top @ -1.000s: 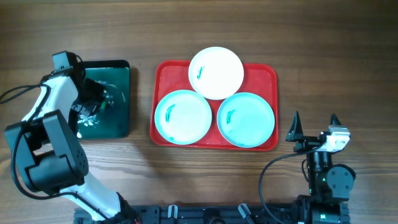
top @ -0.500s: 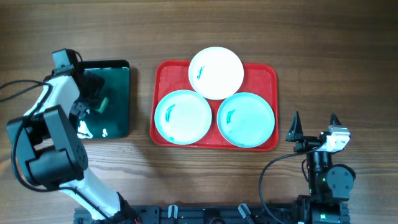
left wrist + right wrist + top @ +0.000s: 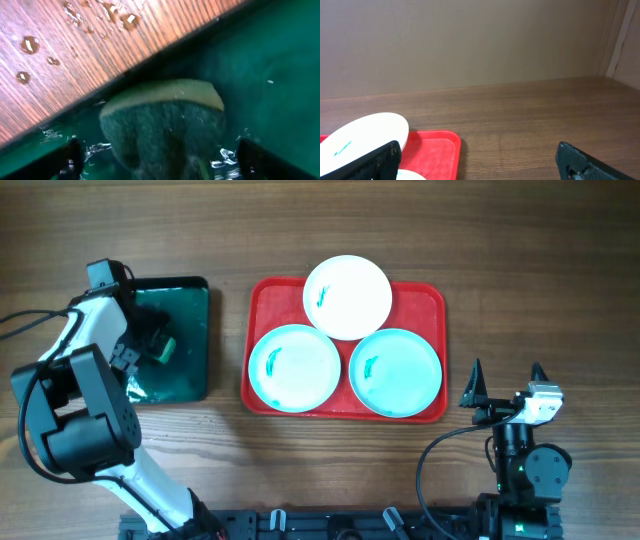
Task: Clean dirty plates on tray and stack at the side
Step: 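Dip and rub the held sponge in the green tray water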
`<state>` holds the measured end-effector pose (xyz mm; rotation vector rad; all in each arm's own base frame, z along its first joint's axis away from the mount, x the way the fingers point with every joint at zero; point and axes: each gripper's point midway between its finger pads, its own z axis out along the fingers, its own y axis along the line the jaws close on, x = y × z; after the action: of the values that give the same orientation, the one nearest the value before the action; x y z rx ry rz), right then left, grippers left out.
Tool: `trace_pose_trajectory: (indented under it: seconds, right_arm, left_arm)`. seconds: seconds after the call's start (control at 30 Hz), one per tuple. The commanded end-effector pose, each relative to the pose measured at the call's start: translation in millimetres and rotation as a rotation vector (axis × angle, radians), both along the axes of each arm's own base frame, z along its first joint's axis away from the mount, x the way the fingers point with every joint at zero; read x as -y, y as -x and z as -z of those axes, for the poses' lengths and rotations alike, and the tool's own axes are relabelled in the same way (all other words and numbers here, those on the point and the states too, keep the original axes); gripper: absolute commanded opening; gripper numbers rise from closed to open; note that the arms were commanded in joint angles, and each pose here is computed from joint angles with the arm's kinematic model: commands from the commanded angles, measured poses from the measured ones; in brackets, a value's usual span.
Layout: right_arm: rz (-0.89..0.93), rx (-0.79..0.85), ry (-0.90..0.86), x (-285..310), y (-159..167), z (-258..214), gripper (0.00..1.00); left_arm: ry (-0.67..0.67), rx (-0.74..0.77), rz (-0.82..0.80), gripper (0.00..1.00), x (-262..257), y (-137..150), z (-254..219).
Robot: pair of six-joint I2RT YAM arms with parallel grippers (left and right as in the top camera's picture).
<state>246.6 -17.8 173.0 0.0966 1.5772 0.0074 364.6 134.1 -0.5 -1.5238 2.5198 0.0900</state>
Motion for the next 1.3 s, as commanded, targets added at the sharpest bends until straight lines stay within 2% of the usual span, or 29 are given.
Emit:
trace_pose_trajectory:
  seconds: [0.0, 0.03, 0.1, 0.17, 0.2, 0.3, 0.33, 0.37, 0.5, 0.53, 0.57, 0.63, 0.67, 0.7, 0.8, 0.83, 0.87, 0.93, 1.07, 1.13, 1.17, 1.2, 1.27]
  right_arm:
    - [-0.005, 0.004, 0.01, -1, 0, -1, 1.0]
    - [-0.005, 0.004, 0.01, -1, 0, -1, 1.0]
    - [-0.005, 0.004, 0.01, -1, 0, -1, 1.0]
    - [-0.005, 0.004, 0.01, -1, 0, -1, 1.0]
    - [-0.005, 0.004, 0.01, -1, 0, -1, 1.0]
    - [-0.005, 0.004, 0.01, -1, 0, -1, 1.0]
    - [-0.005, 0.004, 0.01, -1, 0, -1, 1.0]
    - [-0.005, 0.004, 0.011, -1, 0, -1, 1.0]
    - [-0.005, 0.004, 0.01, -1, 0, -1, 1.0]
    - [-0.005, 0.004, 0.011, -1, 0, -1, 0.99]
    - [-0.005, 0.004, 0.011, -1, 0, -1, 1.0]
    - [-0.005, 0.004, 0.011, -1, 0, -1, 1.0]
    - [-0.005, 0.004, 0.01, -1, 0, -1, 1.0]
    - [-0.005, 0.004, 0.011, -1, 0, -1, 1.0]
    - [-0.005, 0.004, 0.01, -1, 0, -1, 1.0]
    - [-0.005, 0.004, 0.01, -1, 0, -1, 1.0]
    - [-0.005, 0.004, 0.01, -1, 0, -1, 1.0]
    - [-0.005, 0.004, 0.01, -1, 0, -1, 0.99]
    - [-0.005, 0.004, 0.01, -1, 0, -1, 1.0]
    - [-0.005, 0.004, 0.011, -1, 0, -1, 0.99]
    - [-0.005, 0.004, 0.011, -1, 0, -1, 1.0]
    - [-0.005, 0.004, 0.011, -1, 0, -1, 1.0]
    - [-0.005, 0.004, 0.011, -1, 0, -1, 1.0]
  left_arm:
    - [0.246, -0.06, 0.017, 0.86, 45, 18, 29]
    - [0.269, -0.059, 0.019, 0.79, 49, 18, 28]
    - [0.285, -0.063, 0.019, 0.39, 52, 20, 28]
    - [0.286, -0.066, 0.019, 0.09, 52, 20, 28]
    - [0.286, -0.066, 0.018, 0.04, 52, 20, 28]
    - [0.286, -0.066, 0.019, 0.05, 52, 20, 28]
    - [0.286, -0.065, 0.019, 0.46, 52, 20, 28]
    - [0.286, -0.066, 0.019, 1.0, 52, 20, 28]
    - [0.294, -0.088, 0.016, 1.0, 54, 26, 28]
    - [0.298, -0.098, 0.015, 0.96, 55, 28, 28]
    - [0.301, -0.106, 0.014, 0.81, 55, 30, 28]
    - [0.305, -0.118, 0.011, 0.39, 56, 33, 28]
    - [0.312, -0.124, 0.011, 0.11, 58, 35, 28]
    - [0.318, -0.123, 0.012, 0.04, 59, 35, 27]
    - [0.315, -0.118, 0.012, 0.07, 58, 33, 27]
    - [0.306, -0.102, 0.014, 0.43, 56, 29, 28]
    - [0.29, -0.091, 0.015, 1.0, 53, 26, 28]
    - [0.235, -0.081, 0.013, 1.0, 43, 23, 29]
    - [0.033, -0.072, -0.006, 1.0, 7, 17, 28]
    - [-0.005, -0.047, -0.011, 1.0, -1, 10, 26]
    - [-0.008, -0.036, -0.011, 0.97, -1, 7, 26]
    - [-0.011, -0.026, -0.011, 0.82, -2, 5, 26]
    - [-0.014, -0.017, -0.011, 0.37, -3, 3, 25]
